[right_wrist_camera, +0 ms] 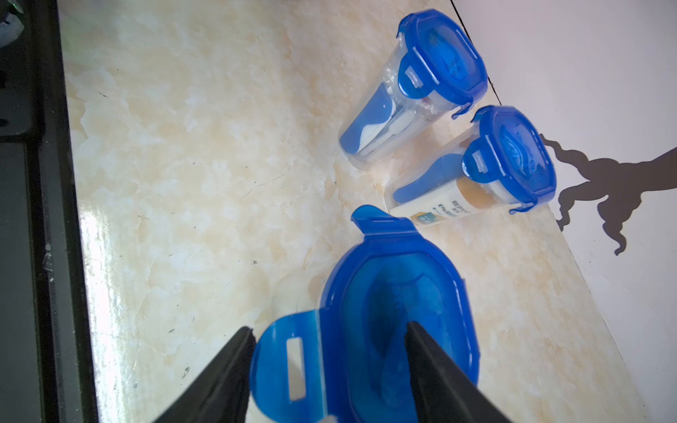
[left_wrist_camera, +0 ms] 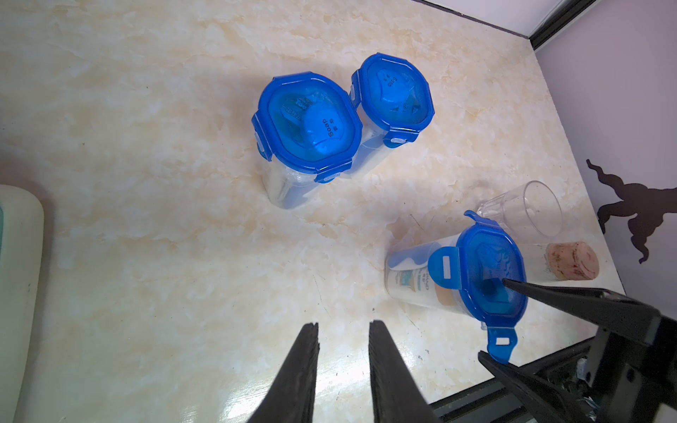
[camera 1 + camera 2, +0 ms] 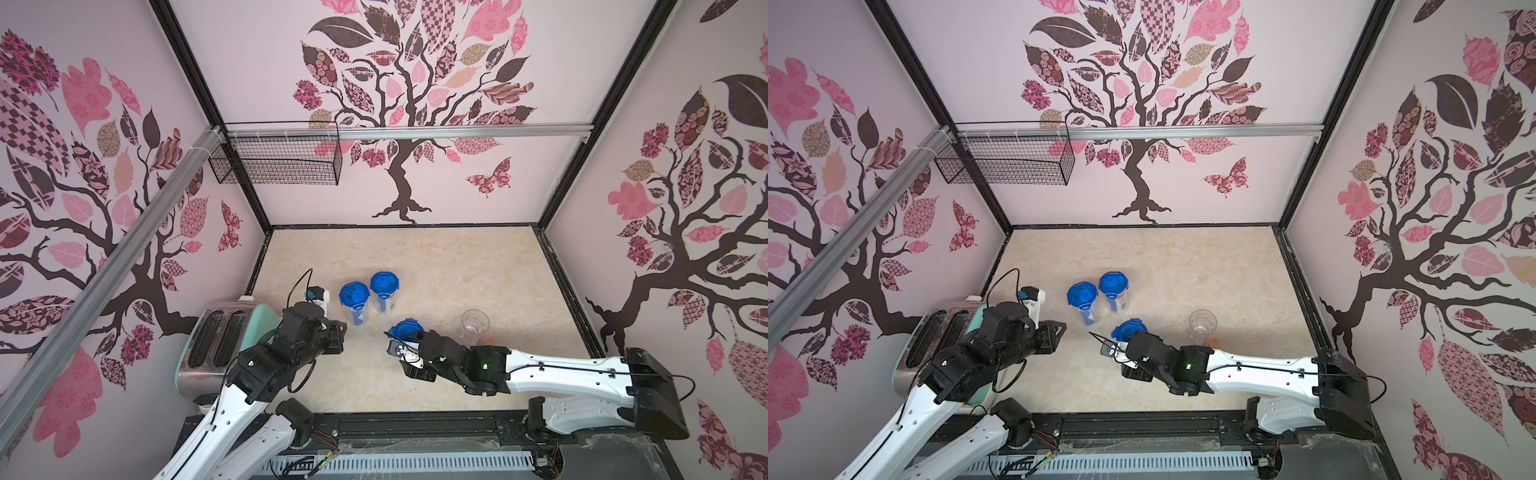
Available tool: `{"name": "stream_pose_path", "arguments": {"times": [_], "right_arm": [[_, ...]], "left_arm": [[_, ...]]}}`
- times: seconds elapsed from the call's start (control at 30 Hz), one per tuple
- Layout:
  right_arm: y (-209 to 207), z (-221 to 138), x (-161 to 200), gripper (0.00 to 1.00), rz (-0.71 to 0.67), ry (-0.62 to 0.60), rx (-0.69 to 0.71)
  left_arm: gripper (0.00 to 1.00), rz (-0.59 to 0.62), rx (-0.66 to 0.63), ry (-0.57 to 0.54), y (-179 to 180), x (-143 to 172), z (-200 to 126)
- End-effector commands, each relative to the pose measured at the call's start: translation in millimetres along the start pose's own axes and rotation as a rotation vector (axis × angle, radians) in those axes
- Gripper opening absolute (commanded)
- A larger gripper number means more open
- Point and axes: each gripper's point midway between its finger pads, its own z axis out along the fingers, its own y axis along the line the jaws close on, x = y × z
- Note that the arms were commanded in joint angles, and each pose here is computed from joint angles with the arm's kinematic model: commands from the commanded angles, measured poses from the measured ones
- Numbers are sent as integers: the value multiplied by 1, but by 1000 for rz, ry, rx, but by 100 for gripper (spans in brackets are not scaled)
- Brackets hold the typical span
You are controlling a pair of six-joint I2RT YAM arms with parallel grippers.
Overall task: Take out toiletry kits
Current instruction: Open the lid of the container.
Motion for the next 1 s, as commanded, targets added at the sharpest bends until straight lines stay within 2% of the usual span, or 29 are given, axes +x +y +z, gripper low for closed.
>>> {"name": "stream_pose_path", "arguments": {"times": [0.0, 0.5, 0.97], "right_arm": [[-1, 0, -4, 65, -8, -12, 16], [6, -4, -11, 47, 3, -60, -32], [5, -13, -18, 35, 8, -99, -39]], "left_arm": [[28, 2, 3, -2, 0, 0, 2], [28, 4, 3, 7, -1, 1, 4], [29, 8, -2, 19, -1, 1, 6]]}}
